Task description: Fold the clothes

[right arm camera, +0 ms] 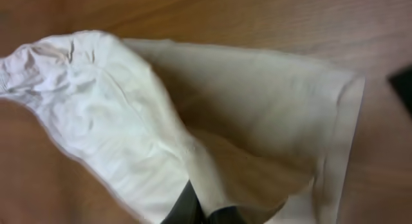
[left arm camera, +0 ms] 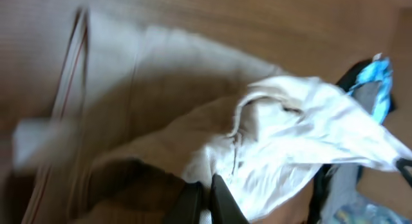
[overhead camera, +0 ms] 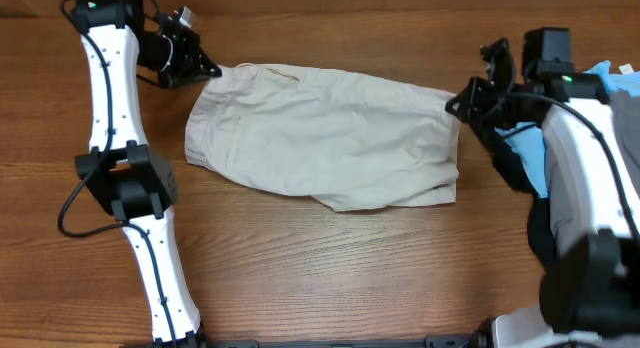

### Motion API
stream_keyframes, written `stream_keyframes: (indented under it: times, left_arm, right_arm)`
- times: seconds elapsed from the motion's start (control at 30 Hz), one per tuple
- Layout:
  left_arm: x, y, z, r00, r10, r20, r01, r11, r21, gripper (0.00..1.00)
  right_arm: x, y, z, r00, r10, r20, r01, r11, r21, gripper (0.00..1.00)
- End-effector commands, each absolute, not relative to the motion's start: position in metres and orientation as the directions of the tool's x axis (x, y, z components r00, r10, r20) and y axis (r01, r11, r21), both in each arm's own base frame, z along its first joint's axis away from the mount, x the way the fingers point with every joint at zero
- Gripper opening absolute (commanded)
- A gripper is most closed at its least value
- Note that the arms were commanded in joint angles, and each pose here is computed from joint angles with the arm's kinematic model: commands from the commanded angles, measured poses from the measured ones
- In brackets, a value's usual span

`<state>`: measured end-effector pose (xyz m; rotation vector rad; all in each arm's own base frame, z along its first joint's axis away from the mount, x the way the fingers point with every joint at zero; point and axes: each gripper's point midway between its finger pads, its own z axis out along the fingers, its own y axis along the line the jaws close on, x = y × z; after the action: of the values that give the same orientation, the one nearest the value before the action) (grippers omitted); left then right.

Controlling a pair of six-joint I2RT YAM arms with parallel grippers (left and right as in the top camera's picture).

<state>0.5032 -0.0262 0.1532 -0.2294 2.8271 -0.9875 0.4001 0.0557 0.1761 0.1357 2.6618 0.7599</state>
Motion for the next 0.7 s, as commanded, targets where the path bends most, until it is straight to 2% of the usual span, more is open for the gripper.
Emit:
stream_keyframes:
  times: [0.0,0.23,0.37,0.5,0.67]
  left_arm:
    - [0.481,-0.016,0.234,-0.951,-0.142,-0.276,0.010,0.874,-0.485,0.04]
    - [0.436,-0.021,0.339,-0.858,-0.198,-0.473,0.009,0.916,-0.400,0.04]
    - [0.413,-0.027,0.368,-0.823,-0.216,-0.525,-0.015,0.933,-0.359,0.04]
    - [0.388,-0.048,0.364,-0.857,-0.184,-0.482,0.002,0.933,-0.361,0.04]
    - [0.365,-0.066,0.303,-0.952,-0.137,-0.274,-0.043,0.945,-0.324,0.04]
  right_arm:
    - [0.378,0.057,0.208,-0.922,0.193,-0.335,-0.017,0.845,0.535,0.04]
    - [0.319,0.063,0.234,-0.947,0.196,-0.253,0.030,0.841,0.541,0.04]
    - [0.295,0.064,0.236,-0.962,0.198,-0.188,0.066,0.838,0.541,0.04]
    - [0.283,0.059,0.228,-0.970,0.202,-0.139,0.107,0.859,0.501,0.04]
    - [0.270,0.060,0.220,-0.977,0.201,-0.075,0.138,0.856,0.499,0.04]
